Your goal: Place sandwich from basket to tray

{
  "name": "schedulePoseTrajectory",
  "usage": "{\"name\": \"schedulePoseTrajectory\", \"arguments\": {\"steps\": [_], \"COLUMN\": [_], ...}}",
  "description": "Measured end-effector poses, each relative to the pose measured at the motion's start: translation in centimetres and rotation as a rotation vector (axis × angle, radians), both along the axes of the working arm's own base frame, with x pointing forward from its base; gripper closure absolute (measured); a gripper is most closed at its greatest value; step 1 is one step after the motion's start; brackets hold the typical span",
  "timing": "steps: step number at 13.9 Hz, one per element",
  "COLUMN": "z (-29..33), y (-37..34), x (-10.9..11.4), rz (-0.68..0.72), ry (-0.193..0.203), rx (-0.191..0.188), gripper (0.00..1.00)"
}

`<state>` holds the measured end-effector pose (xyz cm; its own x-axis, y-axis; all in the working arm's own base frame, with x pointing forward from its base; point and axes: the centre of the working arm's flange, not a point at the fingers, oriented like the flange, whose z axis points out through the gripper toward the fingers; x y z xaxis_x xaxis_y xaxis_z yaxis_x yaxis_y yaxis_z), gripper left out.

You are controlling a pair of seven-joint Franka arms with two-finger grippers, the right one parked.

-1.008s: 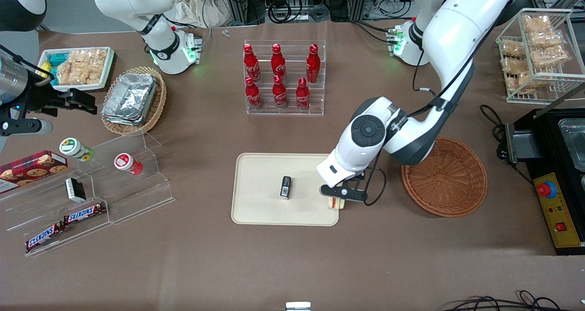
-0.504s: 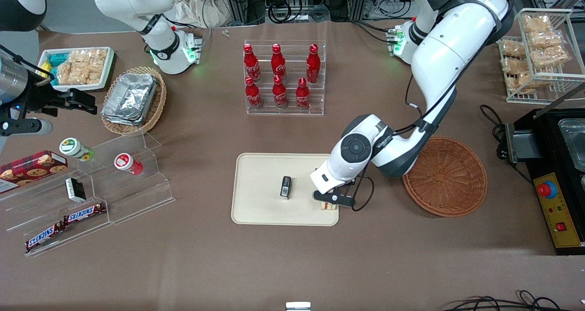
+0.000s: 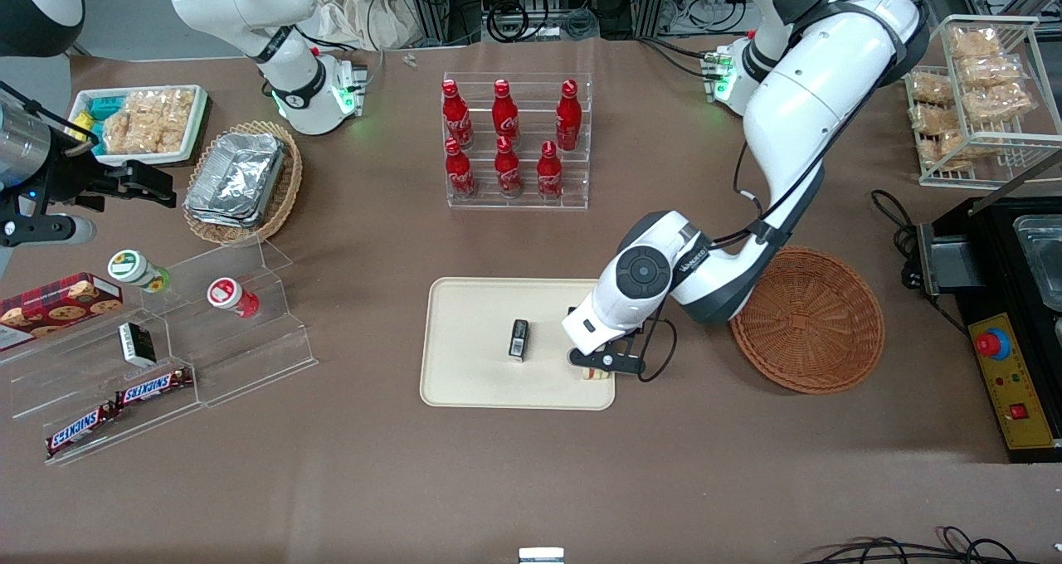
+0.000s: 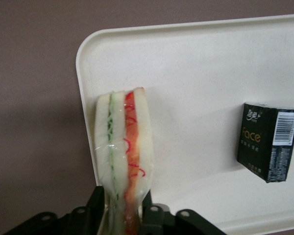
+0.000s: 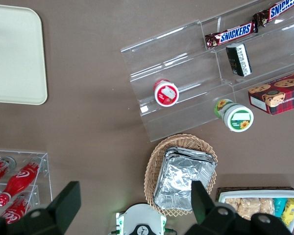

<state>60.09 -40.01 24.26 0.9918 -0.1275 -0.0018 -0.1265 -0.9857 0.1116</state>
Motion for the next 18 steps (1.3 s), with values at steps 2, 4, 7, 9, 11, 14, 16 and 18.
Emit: {"name": "schedulePoseTrajectory", "arguments": {"steps": [2,4,7,9,11,14,16,18], "z": [0.2,0.5,1.0,2.1,4.4,10.1,13.8,17.0], "y": [-0.1,-0.1,-0.1,0.3,1.9,6.0,9.8,13.9], "x": [0.0,0.3,0.6,1.1,2.2,4.1,5.0,5.2], "rz": [0.017,0.025,0.033,0.049,0.086,0.117,0.102,0.064], "ry": [-0.001,-0.006,-0.015,-0.013,0.03,0.126,0.164,0.194], "rx": [-0.002,-0.005,-0.01,-0.009,0.013,0.02,0.018,0.022], "gripper": [0.39,0.19,0.01,0.01,0.01,0.01,0.01,0.01]}}
